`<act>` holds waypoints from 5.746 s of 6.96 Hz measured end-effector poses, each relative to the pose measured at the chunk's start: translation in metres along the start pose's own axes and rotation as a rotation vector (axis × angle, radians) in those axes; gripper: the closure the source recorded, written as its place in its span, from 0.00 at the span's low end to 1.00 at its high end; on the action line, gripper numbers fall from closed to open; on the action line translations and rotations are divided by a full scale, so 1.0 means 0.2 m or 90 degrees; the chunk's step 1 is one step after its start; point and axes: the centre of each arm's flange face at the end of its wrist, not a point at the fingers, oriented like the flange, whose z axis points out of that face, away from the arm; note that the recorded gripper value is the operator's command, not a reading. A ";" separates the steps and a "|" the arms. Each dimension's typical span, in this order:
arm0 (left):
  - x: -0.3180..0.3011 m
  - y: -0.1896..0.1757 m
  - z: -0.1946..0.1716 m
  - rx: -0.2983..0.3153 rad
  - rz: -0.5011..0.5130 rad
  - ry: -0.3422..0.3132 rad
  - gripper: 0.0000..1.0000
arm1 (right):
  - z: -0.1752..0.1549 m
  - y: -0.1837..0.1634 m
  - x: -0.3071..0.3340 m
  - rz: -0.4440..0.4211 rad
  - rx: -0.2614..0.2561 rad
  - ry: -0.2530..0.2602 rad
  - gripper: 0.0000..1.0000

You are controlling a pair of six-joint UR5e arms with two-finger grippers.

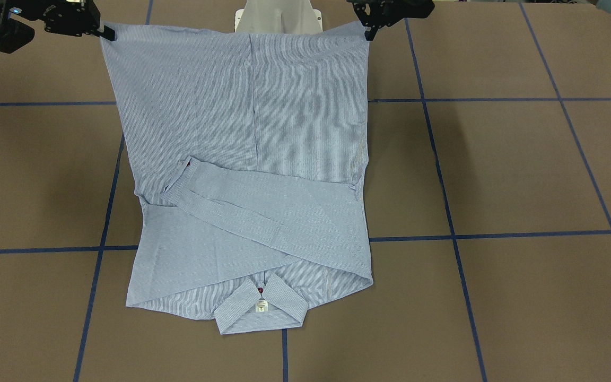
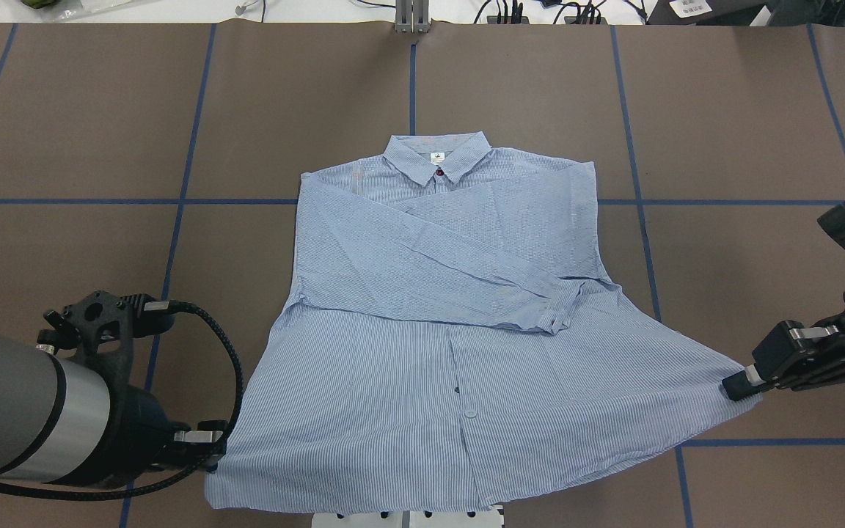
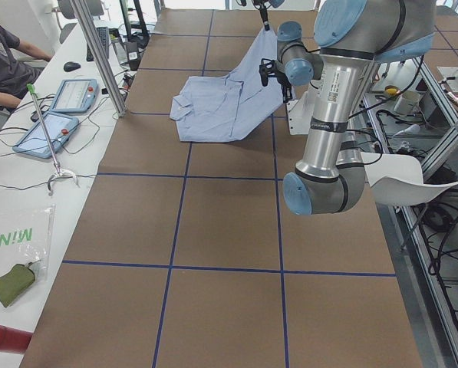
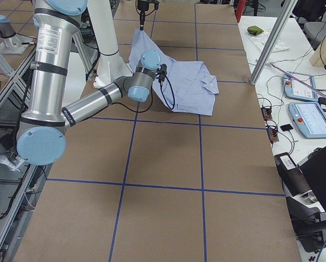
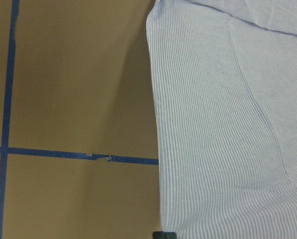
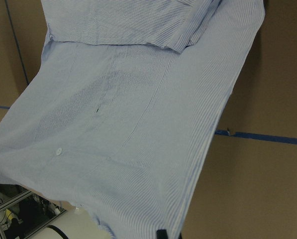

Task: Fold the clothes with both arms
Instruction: 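Lift both hem corners and carry them toward the collar, then lay the hem over the collar with both grippers and release, then raise the left gripper away while the right gripper lowers to the folded shirt's side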

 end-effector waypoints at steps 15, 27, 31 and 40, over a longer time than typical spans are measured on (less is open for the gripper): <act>-0.09 -1.71 0.31 0.179 0.026 0.075 1.00 | 0.03 -1.59 -0.11 0.096 0.164 0.032 1.00; -0.19 -1.95 0.51 0.197 0.042 0.100 0.01 | 0.22 -1.72 0.13 0.140 0.202 0.086 0.00; -0.20 -1.94 0.38 0.195 0.041 0.118 0.01 | 0.43 -1.39 0.20 0.111 0.165 0.094 0.00; -0.21 -1.92 0.36 0.199 0.042 0.120 0.01 | 0.84 -1.03 0.42 0.099 0.138 0.163 0.66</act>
